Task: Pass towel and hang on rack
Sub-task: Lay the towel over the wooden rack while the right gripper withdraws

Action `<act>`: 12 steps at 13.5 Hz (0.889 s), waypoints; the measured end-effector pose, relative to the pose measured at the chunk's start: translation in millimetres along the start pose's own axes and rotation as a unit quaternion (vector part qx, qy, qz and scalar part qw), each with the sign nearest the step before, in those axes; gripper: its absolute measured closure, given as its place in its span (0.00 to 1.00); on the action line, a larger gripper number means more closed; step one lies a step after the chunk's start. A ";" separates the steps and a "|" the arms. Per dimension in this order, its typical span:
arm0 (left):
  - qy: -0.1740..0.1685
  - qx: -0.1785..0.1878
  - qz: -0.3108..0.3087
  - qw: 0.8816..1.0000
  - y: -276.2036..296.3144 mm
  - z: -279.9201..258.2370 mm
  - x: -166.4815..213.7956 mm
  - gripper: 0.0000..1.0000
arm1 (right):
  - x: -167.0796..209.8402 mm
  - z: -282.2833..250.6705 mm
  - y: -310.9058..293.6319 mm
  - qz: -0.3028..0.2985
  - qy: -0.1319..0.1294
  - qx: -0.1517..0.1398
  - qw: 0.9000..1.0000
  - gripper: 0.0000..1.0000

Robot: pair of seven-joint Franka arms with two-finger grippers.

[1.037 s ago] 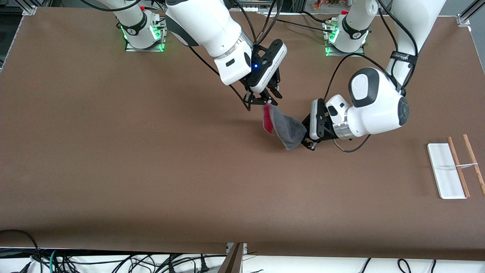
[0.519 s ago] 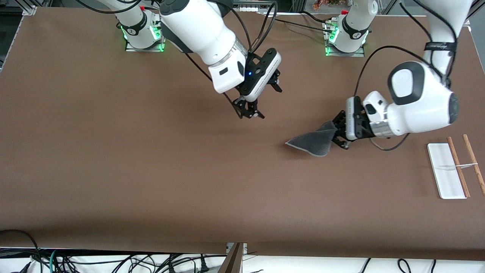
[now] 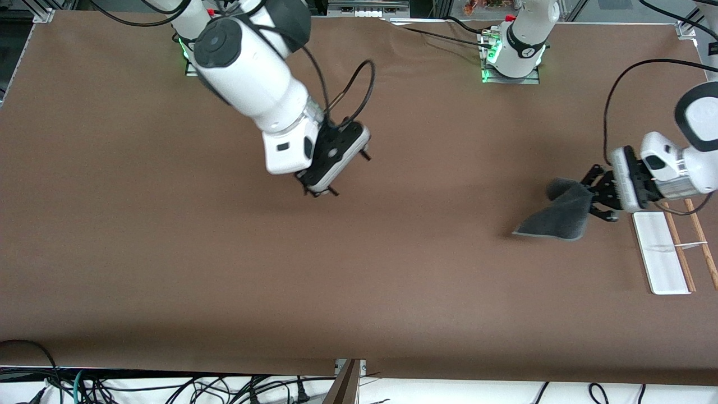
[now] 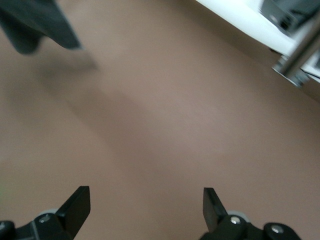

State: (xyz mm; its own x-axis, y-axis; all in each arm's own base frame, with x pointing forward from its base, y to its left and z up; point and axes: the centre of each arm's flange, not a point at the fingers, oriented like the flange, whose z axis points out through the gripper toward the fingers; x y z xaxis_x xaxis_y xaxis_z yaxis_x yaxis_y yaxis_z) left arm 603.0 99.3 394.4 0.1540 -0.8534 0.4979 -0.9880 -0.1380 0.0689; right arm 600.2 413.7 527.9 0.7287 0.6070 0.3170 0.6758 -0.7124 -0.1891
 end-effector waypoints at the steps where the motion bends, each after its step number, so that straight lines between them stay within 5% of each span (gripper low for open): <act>1: 0.001 0.000 -0.005 1.000 -2.7 -8.4 -27.1 0.98 | -7.5 -5.8 28.6 0.019 -0.017 -0.019 0.999 0.00; 8: -0.021 -0.002 0.022 1.000 -51.0 -68.6 -152.4 0.98 | -90.8 -89.3 201.2 0.165 -0.095 -0.109 0.976 0.00; 12: -0.036 0.024 0.056 0.997 -68.8 -89.0 -191.4 0.98 | -150.0 -154.3 270.4 0.243 -0.097 -0.149 0.954 0.00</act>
State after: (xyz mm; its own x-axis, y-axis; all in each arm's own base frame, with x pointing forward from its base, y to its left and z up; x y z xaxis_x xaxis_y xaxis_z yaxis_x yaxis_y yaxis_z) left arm 640.6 316.9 371.4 0.0438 -0.8988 0.4362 -0.9978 -0.0611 -0.0258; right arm 656.6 75.7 572.6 0.9742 0.2123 0.0759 0.2121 -0.9772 0.0116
